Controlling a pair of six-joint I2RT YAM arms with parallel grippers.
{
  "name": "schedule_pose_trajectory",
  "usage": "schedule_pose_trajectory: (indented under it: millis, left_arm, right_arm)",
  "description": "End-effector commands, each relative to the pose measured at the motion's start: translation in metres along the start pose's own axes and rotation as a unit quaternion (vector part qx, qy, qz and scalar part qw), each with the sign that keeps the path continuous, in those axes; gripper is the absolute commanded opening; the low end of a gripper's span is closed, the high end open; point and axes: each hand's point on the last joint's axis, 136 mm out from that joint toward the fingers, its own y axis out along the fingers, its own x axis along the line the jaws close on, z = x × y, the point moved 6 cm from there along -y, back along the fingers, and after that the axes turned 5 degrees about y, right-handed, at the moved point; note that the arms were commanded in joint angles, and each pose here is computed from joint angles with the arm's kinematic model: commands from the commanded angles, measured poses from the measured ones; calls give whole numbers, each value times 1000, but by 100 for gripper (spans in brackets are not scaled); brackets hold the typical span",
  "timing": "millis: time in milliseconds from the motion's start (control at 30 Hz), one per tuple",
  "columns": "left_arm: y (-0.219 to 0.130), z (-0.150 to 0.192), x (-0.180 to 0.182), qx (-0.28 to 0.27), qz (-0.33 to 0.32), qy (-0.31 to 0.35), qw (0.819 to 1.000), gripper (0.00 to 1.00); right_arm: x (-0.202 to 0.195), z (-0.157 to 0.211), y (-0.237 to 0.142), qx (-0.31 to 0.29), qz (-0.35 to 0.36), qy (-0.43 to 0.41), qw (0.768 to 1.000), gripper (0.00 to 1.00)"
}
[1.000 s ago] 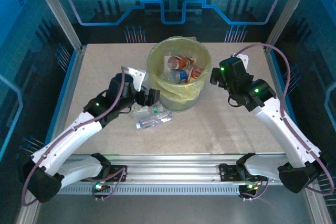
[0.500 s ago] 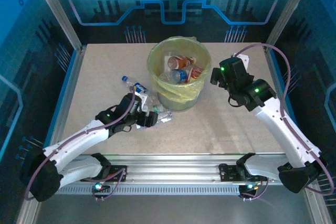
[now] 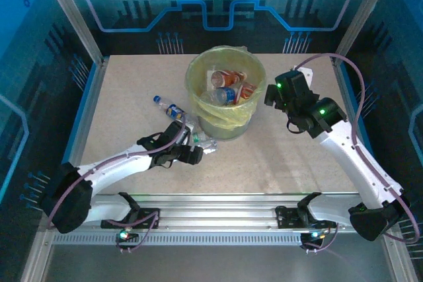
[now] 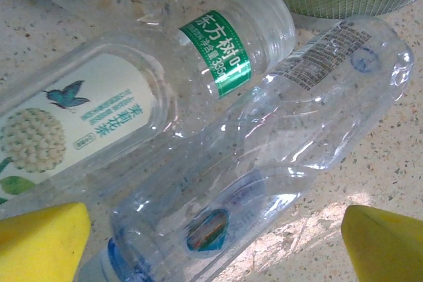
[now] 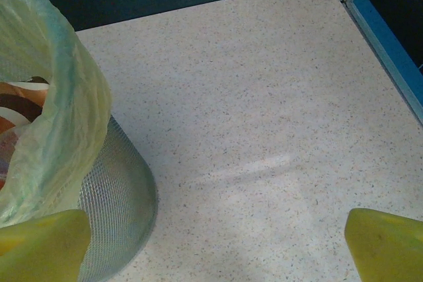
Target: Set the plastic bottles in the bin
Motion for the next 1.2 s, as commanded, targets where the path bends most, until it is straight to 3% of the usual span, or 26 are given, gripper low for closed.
schedule_pose_trajectory:
  millis: [0,400,667,933,1167]
  left_arm:
    - [6,0,-7,0,1,-2,1000,99]
    - [24,16,-36,39,4,34,999,98]
    - [44,21,-45,49,-20,53,997,92]
    - [50,24,-61,73,-35,107,991,74]
    - [31,22,-73,54,-6,131,990,55]
  right_arm:
    - [-1,-7,-2,-5,6,14,1000,100]
    - [-2,-6,0,-4,8,13,1000,100]
    - [0,-4,3,2,8,11,1000,100]
    - [-1,-4,2,0,12,11,1000,100]
    - [-1,-4,4,1,14,12,1000,100]
